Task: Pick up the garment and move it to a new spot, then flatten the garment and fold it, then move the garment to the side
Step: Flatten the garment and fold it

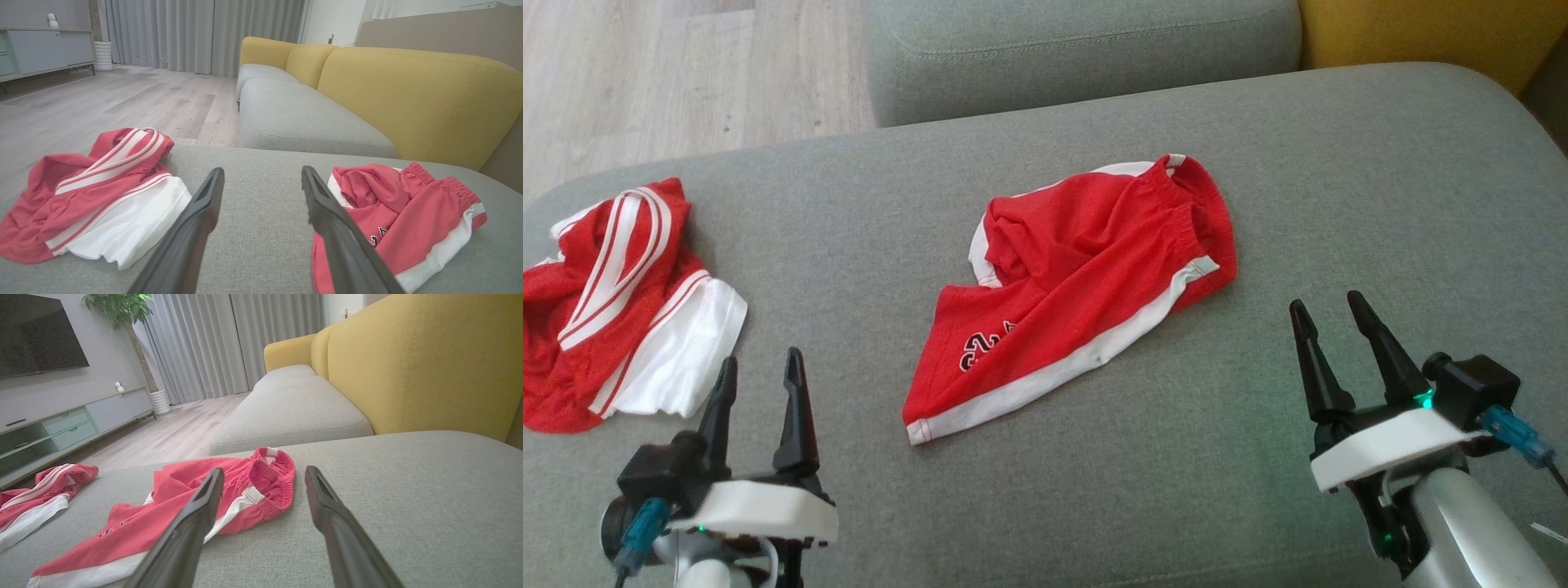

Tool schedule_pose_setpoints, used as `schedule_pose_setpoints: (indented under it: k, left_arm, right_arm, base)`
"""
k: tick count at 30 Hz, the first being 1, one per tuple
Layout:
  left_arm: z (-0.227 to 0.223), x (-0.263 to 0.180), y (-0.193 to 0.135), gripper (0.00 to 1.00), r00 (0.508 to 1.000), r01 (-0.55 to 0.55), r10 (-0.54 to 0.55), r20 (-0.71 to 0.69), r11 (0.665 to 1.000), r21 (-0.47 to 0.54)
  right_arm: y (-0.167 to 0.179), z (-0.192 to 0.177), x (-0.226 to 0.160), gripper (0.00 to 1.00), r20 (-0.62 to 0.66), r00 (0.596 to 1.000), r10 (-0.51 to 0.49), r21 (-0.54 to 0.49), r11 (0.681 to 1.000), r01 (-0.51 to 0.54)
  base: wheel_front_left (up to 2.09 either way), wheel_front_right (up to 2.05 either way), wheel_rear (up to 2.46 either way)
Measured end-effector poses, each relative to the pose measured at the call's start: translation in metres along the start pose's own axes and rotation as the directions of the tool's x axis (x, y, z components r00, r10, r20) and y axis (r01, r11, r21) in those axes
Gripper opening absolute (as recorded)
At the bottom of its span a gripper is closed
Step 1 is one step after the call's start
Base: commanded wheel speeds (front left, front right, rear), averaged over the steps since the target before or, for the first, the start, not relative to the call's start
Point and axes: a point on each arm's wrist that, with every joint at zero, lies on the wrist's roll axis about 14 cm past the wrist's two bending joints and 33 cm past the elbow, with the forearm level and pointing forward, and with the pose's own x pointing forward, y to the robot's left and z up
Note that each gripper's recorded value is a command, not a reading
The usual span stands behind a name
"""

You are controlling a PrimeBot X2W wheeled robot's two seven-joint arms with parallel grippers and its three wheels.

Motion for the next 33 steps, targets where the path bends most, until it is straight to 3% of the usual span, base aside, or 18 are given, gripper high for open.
schedule_pose_setpoints:
  k: [9, 12, 16, 22, 26, 33]
  left_arm:
    - [-0.008, -0.002, 0.003, 1.00, 1.000, -0.015, 0.015, -0.024, 1.000, -0.009]
    - [-0.032, -0.004, -0.005, 1.00, 0.991, -0.002, -0.011, -0.130, 0.995, -0.099]
    - [-0.066, -0.011, -0.029, 1.00, 0.944, 0.074, -0.109, -0.312, 0.990, -0.121]
    - [-0.101, -0.017, -0.052, 1.00, 0.841, 0.135, -0.215, -0.497, 0.972, -0.191]
    - [-0.116, -0.014, -0.055, 1.00, 0.792, 0.148, -0.235, -0.564, 0.969, -0.196]
    - [-0.133, -0.012, -0.050, 1.00, 0.748, 0.134, -0.233, -0.622, 0.970, -0.202]
  right_arm:
    - [0.006, -0.002, 0.002, 1.00, -0.009, 1.000, 0.025, -0.010, 1.000, -0.025]
    - [0.005, -0.004, 0.007, 1.00, -0.036, 0.998, 0.043, -0.033, 0.998, -0.045]
    - [0.001, -0.002, 0.032, 1.00, -0.142, 0.986, 0.087, -0.088, 0.991, -0.100]
    - [0.004, -0.019, 0.063, 1.00, -0.331, 0.932, 0.146, -0.124, 0.973, -0.196]
    - [0.003, -0.046, 0.073, 1.00, -0.463, 0.871, 0.163, -0.110, 0.965, -0.239]
    - [0.009, -0.075, 0.086, 1.00, -0.570, 0.798, 0.194, -0.092, 0.950, -0.297]
  base:
    - [0.00, 0.00, 0.00]
    - [0.00, 0.00, 0.00]
    - [0.00, 0.00, 0.00]
    - [0.00, 0.00, 0.00]
    - [0.00, 0.00, 0.00]
    - [0.00, 0.00, 0.00]
